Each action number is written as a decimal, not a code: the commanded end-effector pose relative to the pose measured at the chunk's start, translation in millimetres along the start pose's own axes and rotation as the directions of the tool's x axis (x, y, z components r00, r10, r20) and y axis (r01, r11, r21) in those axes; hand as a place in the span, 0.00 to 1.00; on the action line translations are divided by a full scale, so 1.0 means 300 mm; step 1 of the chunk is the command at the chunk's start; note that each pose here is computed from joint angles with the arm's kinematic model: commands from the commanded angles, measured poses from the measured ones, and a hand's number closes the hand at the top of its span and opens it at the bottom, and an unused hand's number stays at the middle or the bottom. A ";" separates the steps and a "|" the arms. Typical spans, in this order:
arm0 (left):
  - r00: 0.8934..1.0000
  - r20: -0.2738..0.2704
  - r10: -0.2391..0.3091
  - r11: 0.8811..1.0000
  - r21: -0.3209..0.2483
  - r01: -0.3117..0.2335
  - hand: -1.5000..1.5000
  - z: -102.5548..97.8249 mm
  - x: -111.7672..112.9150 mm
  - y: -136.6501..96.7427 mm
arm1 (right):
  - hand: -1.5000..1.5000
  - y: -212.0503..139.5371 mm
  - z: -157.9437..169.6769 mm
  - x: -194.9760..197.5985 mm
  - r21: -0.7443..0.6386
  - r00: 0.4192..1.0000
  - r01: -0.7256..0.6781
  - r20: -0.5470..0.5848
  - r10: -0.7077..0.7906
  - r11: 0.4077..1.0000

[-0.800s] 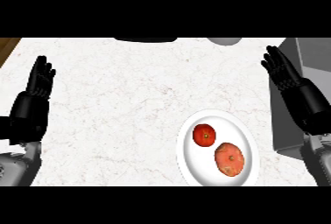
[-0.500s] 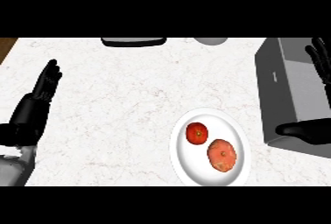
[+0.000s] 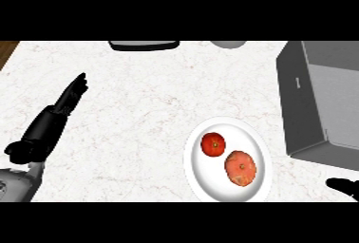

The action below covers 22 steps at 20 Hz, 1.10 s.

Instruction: Pick the squash from the plate and place it in the cardboard box

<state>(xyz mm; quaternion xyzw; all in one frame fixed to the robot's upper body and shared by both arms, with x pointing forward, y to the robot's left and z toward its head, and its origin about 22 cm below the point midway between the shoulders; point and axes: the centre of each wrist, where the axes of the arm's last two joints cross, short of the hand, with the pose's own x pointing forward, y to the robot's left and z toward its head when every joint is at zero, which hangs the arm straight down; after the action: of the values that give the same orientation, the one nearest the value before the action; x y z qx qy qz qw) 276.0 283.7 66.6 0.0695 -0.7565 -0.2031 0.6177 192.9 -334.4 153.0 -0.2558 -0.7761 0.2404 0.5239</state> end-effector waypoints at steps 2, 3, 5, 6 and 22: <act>1.000 0.020 0.005 0.998 -0.065 -0.004 0.50 0.016 -0.022 -0.034 | 0.00 0.002 0.084 0.052 0.119 0.980 -0.190 0.090 0.180 0.974; 1.000 0.014 -0.002 0.999 -0.040 0.003 0.50 -0.002 -0.022 -0.027 | 0.00 -0.021 0.112 0.050 0.134 0.977 -0.206 0.090 0.195 0.969; 1.000 0.030 0.006 0.997 -0.072 -0.004 0.50 -0.048 0.011 -0.065 | 0.00 0.008 0.055 0.118 0.184 0.961 -0.277 0.046 0.274 0.943; 1.000 0.018 0.001 0.998 -0.067 0.000 0.50 -0.019 -0.003 -0.018 | 0.00 0.030 0.087 0.109 0.247 0.949 -0.313 0.035 0.315 0.917; 0.999 0.040 0.015 0.994 -0.110 -0.011 0.50 -0.053 0.033 -0.039 | 0.00 0.206 0.074 0.414 0.617 0.750 -0.515 -0.010 0.661 0.595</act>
<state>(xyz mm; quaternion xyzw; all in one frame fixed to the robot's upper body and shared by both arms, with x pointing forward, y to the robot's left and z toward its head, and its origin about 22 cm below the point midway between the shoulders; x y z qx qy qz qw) 298.4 265.8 73.0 0.0362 -0.7588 -0.2352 0.6064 157.6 -232.1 177.9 -0.3160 -0.4977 0.5723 0.5700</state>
